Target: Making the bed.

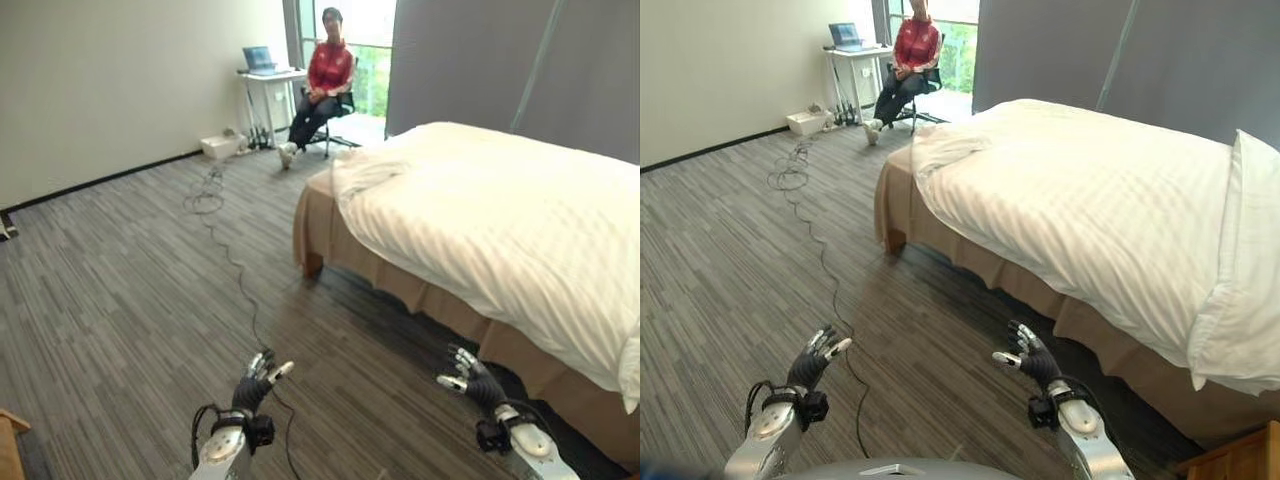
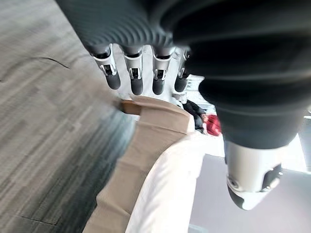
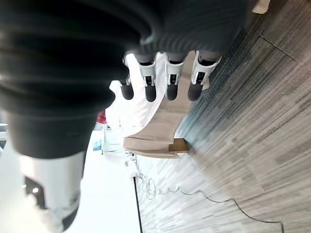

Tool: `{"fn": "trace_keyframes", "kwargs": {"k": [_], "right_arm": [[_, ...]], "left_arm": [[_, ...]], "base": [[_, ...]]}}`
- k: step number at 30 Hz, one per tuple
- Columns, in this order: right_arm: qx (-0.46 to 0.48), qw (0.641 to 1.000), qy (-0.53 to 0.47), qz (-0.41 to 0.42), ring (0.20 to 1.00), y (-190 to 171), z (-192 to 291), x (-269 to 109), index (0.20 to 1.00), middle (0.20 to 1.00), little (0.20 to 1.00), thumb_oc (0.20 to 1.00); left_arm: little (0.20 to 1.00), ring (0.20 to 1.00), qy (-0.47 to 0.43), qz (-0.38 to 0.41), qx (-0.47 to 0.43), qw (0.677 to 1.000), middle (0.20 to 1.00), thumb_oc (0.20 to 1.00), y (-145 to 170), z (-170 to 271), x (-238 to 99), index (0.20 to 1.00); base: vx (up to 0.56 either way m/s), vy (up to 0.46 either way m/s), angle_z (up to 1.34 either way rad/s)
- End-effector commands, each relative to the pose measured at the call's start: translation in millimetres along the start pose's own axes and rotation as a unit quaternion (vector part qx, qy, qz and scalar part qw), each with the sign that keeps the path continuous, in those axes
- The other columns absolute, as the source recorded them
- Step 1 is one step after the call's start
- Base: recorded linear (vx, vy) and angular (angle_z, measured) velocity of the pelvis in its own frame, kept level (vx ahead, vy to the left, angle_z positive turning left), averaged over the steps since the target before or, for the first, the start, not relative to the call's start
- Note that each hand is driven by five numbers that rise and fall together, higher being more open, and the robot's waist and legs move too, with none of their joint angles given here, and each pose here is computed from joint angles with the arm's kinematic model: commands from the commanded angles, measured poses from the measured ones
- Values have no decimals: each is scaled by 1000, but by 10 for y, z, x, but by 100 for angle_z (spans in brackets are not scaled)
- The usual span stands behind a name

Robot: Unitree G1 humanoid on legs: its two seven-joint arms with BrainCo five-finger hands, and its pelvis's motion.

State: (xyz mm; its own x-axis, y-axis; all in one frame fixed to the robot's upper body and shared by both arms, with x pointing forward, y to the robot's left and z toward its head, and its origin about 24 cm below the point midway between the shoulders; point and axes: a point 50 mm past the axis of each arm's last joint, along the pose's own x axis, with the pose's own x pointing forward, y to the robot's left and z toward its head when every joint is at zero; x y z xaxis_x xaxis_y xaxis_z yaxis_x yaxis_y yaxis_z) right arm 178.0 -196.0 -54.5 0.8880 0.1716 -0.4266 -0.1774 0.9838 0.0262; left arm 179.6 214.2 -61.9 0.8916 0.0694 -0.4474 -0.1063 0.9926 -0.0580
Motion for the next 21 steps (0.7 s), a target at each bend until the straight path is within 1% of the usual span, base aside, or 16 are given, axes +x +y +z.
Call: {"fn": "trace_keyframes", "kwargs": {"k": [1,7,12,16,18,21], "right_arm": [[-18,997,-76,17,1000,-15,377,132,1000,1000,1000,1000],[-49,994,-93,37,1000,45,480,183,1000,1000,1000,1000],[-41,994,-99,36,1000,39,509,193,1000,1000,1000,1000],[-30,992,-116,50,1000,79,601,224,1000,1000,1000,1000],[-46,989,-122,65,1000,96,663,250,1000,1000,1000,1000],[-58,990,-112,63,1000,54,639,240,1000,1000,1000,1000]], "left_arm": [[1000,1000,-84,-30,36,995,1000,1000,-93,411,171,1000],[1000,1000,-77,-36,29,996,1000,1000,-118,376,173,1000],[1000,1000,-79,-37,30,996,1000,1000,-119,395,188,1000],[1000,1000,-98,-34,28,994,1000,1000,-102,523,243,1000],[1000,1000,-129,-41,30,990,1000,1000,-188,718,337,1000],[1000,1000,-136,-52,6,989,1000,1000,-279,758,371,1000]], "base": [[17,-1,7],[30,-16,12],[22,-35,1],[-48,-124,-2],[-106,-156,6],[154,48,14]]}}
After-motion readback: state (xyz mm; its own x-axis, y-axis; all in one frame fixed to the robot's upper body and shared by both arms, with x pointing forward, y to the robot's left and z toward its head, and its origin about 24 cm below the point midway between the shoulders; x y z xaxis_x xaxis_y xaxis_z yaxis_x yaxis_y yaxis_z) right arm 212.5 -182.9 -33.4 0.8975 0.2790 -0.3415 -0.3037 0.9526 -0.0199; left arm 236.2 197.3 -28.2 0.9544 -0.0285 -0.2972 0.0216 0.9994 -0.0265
